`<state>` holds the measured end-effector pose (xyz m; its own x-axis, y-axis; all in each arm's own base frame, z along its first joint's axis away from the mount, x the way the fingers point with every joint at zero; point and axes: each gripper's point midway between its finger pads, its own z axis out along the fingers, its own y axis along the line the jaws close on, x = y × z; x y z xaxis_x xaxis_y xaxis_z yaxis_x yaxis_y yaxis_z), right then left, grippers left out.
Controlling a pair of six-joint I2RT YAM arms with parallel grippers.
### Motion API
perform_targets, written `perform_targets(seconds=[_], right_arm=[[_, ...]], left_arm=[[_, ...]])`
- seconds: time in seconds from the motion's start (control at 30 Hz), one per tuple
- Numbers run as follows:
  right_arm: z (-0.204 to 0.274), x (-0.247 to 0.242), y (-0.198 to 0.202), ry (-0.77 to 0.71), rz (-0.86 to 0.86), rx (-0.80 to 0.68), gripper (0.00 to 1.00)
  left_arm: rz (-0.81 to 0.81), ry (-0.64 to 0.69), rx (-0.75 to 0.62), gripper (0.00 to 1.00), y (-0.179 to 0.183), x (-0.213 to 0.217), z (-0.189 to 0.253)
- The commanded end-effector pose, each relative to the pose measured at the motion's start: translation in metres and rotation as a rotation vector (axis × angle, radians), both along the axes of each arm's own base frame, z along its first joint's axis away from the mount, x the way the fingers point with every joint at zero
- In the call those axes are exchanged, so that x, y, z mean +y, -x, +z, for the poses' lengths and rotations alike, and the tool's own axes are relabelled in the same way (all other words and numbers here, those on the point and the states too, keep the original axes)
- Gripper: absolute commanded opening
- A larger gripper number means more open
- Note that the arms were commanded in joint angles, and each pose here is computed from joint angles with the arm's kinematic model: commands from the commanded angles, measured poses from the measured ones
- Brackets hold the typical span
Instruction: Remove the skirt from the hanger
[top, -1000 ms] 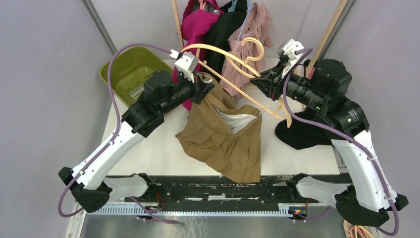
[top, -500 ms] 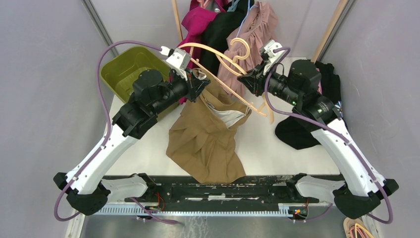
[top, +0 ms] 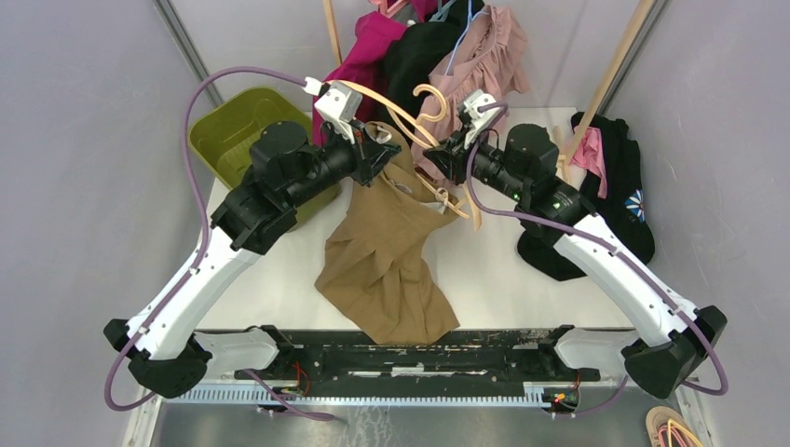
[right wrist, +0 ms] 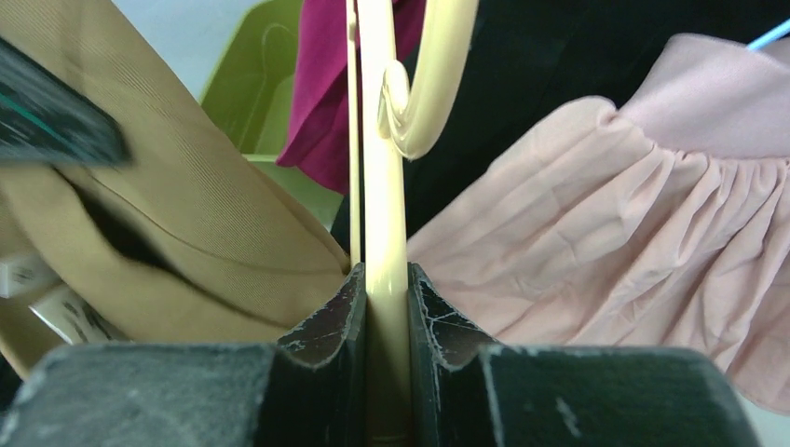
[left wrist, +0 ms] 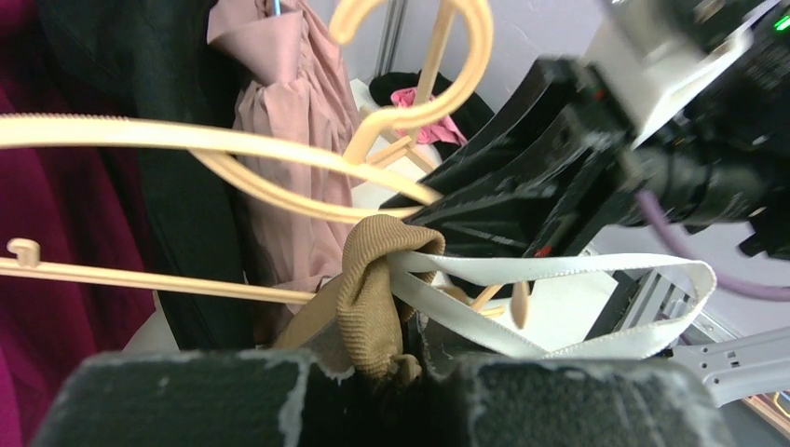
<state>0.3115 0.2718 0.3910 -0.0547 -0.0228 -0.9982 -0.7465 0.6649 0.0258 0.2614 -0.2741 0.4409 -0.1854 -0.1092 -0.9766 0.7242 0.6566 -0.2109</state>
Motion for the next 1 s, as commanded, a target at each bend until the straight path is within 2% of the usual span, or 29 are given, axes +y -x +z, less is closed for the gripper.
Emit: perform_targets(seconds=[0.0, 0.27, 0.67, 0.8, 0.97], right_arm=[[-0.030, -0.009, -0.017, 0.112, -0.089, -0.018, 0.01], [-0.035, -0.024, -0.048, 0.182, -0.233, -0.091, 0.01], [-0.100, -0.010, -0.063, 0.276, -0.256, -0.009, 0.01], [-0.098, 0.001, -0.061, 0.229, -0.236, 0.012, 0.01], [-0.069, 0.031, -0.047, 0.144, -0.164, 0.020, 0.01]], left_arm=[[-0.008, 0.166, -0.146, 0.03, 0.018, 0.013, 0.083], [0.029, 0.149, -0.099, 0.03, 0.030, 0.031, 0.078], [0.063, 0.155, -0.130, 0.03, 0.023, 0.034, 0.099], [0.070, 0.157, -0.150, 0.03, 0.012, 0.027, 0.105], [0.054, 0.146, -0.143, 0.03, -0.008, 0.004, 0.090]])
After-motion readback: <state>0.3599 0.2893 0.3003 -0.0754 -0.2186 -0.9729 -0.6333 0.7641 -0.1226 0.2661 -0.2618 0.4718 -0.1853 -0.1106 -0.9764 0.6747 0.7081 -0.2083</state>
